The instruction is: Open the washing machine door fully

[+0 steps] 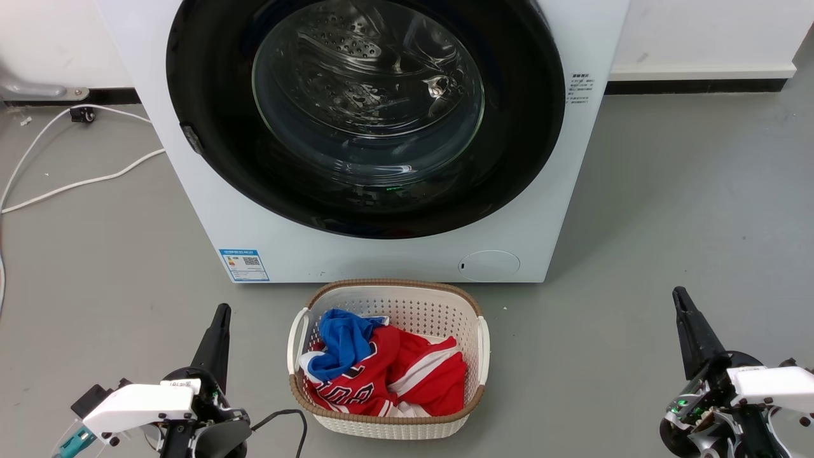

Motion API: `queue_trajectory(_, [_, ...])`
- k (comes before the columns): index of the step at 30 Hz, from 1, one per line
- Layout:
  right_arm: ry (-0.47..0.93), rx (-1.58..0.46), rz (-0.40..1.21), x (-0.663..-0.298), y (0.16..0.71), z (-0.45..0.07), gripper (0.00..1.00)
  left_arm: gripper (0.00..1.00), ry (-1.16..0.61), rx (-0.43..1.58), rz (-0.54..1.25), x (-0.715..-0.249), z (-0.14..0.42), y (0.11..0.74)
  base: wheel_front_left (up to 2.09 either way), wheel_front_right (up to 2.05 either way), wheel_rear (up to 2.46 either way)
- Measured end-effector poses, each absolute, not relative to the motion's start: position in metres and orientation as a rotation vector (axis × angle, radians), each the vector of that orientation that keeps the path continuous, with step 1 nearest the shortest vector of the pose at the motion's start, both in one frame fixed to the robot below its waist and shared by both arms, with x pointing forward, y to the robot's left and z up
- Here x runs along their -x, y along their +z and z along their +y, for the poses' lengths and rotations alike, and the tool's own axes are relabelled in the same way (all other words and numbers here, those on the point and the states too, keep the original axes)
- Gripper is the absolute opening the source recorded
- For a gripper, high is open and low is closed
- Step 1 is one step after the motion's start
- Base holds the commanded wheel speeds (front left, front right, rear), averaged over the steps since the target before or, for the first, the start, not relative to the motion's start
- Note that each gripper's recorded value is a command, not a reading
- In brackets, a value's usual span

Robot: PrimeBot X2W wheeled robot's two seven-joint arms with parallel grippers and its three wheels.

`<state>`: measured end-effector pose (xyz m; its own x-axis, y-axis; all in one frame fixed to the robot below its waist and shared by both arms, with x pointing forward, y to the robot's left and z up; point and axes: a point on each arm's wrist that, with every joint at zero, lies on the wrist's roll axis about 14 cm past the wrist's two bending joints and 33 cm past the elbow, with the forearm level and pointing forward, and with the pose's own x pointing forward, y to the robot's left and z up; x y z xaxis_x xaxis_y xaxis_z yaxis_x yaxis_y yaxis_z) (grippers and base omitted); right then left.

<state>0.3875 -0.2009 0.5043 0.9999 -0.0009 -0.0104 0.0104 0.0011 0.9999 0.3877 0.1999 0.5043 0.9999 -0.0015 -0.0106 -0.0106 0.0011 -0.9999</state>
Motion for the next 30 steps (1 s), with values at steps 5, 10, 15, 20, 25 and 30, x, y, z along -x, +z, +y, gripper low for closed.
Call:
queue_trajectory(5, [-0.009, -1.570, 0.007, -0.3875, 0.5043, -0.2009, 0.00, 0.00, 0.007, 1.570, 0.009, -0.3877, 0.1999, 0.5043, 0.00, 0.00, 0.00])
queue_trajectory(10, [-0.010, -1.570, 0.007, -0.3875, 0.5043, -0.2010, 0.00, 0.00, 0.007, 1.570, 0.010, -0.3877, 0.1999, 0.5044, 0.00, 0.00, 0.00])
queue_trajectory(15, [-0.010, -1.570, 0.007, -0.3875, 0.5043, -0.2011, 0.00, 0.00, 0.007, 1.570, 0.010, -0.3877, 0.1999, 0.5043, 0.00, 0.00, 0.00])
queue_trajectory(20, [-0.010, -1.570, 0.007, -0.3875, 0.5043, -0.2011, 0.00, 0.00, 0.007, 1.571, 0.010, -0.3877, 0.1999, 0.5043, 0.00, 0.00, 0.00])
queue_trajectory(25, [-0.010, -1.569, 0.007, -0.3875, 0.5043, -0.2011, 0.00, 0.00, 0.007, 1.571, 0.009, -0.3877, 0.1999, 0.5043, 0.00, 0.00, 0.00])
queue_trajectory(30, [-0.010, -1.569, 0.007, -0.3875, 0.5043, -0.2011, 0.00, 0.00, 0.007, 1.570, 0.009, -0.3877, 0.1999, 0.5043, 0.00, 0.00, 0.00])
